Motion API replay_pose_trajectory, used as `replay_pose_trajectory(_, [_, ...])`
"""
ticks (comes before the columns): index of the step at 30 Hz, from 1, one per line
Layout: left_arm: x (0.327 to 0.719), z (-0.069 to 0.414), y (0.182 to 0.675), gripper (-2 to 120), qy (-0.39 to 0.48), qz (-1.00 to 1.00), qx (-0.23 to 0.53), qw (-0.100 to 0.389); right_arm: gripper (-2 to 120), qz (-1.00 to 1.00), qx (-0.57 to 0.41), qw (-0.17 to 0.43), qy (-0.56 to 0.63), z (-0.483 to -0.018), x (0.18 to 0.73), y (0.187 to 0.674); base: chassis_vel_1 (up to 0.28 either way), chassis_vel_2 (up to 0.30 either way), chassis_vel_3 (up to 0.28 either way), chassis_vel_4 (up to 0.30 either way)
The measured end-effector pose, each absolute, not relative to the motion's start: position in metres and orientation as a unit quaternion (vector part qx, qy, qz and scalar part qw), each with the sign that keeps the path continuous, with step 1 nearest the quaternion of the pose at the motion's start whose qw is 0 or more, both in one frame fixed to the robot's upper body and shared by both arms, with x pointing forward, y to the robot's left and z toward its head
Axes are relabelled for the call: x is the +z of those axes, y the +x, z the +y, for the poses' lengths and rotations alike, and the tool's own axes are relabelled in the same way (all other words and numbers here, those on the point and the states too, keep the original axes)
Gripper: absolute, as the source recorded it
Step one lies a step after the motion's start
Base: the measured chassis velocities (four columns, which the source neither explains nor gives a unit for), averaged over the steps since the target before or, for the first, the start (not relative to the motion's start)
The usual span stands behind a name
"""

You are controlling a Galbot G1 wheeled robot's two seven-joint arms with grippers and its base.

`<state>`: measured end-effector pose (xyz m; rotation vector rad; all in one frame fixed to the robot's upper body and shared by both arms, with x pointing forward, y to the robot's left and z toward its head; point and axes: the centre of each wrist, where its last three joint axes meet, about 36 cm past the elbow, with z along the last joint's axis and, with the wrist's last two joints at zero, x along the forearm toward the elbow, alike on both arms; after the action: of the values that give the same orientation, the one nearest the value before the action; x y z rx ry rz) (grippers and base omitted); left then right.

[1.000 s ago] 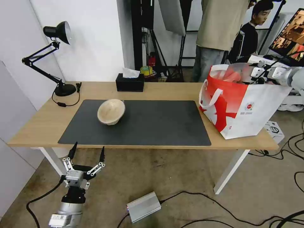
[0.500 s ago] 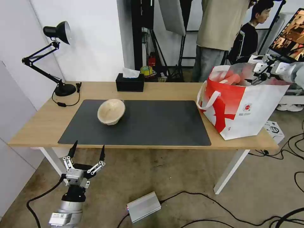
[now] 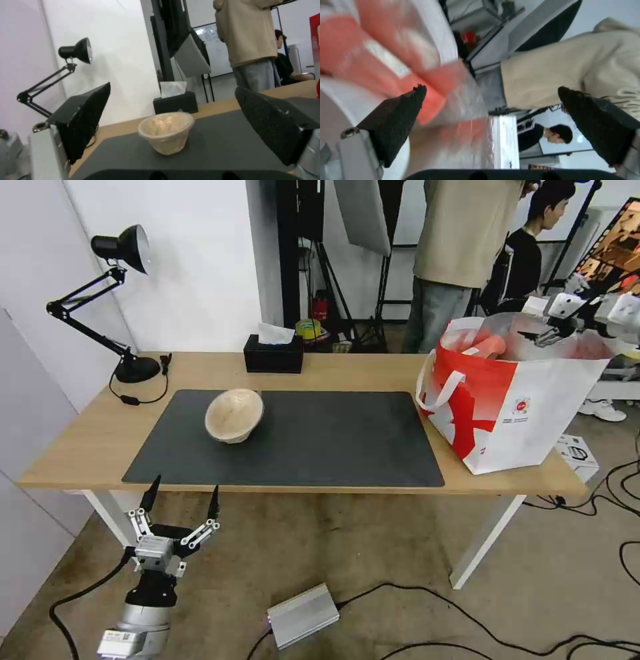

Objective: Pick up the trash from the table and place it into the takeout bag.

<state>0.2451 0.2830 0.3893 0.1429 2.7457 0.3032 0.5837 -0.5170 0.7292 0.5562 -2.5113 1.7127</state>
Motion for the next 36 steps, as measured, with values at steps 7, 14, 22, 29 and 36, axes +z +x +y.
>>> replay_pose_trajectory(7, [0.397, 0.284, 0.245, 100, 0.056, 0.975, 0.111, 0.187, 100, -0.846, 0.507, -0.052, 0.158, -0.497, 0.752, 0.54, 0.0, 0.0, 0.0, 0.0])
replay_pose_trajectory(14, [0.405, 0.285, 0.245, 100, 0.057, 0.973, 0.115, 0.19, 100, -0.885, 0.429, -0.112, 0.138, -0.474, 0.773, 0.506, 0.0, 0.0, 0.0, 0.0])
replay_pose_trajectory(22, [0.417, 0.286, 0.242, 100, 0.055, 0.972, 0.119, 0.195, 100, -0.926, 0.317, -0.168, 0.114, -0.437, 0.762, 0.471, 0.0, 0.0, 0.0, 0.0])
replay_pose_trajectory(29, [0.43, 0.285, 0.233, 100, 0.038, 0.971, 0.123, 0.2, 100, -0.949, 0.209, -0.21, 0.112, -0.396, 0.709, 0.467, 0.0, 0.0, 0.0, 0.0])
replay_pose_trajectory(36, [0.44, 0.279, 0.239, 100, 0.044, 0.97, 0.126, 0.203, 100, -0.958, 0.142, -0.221, 0.115, -0.372, 0.654, 0.443, 0.0, 0.0, 0.0, 0.0])
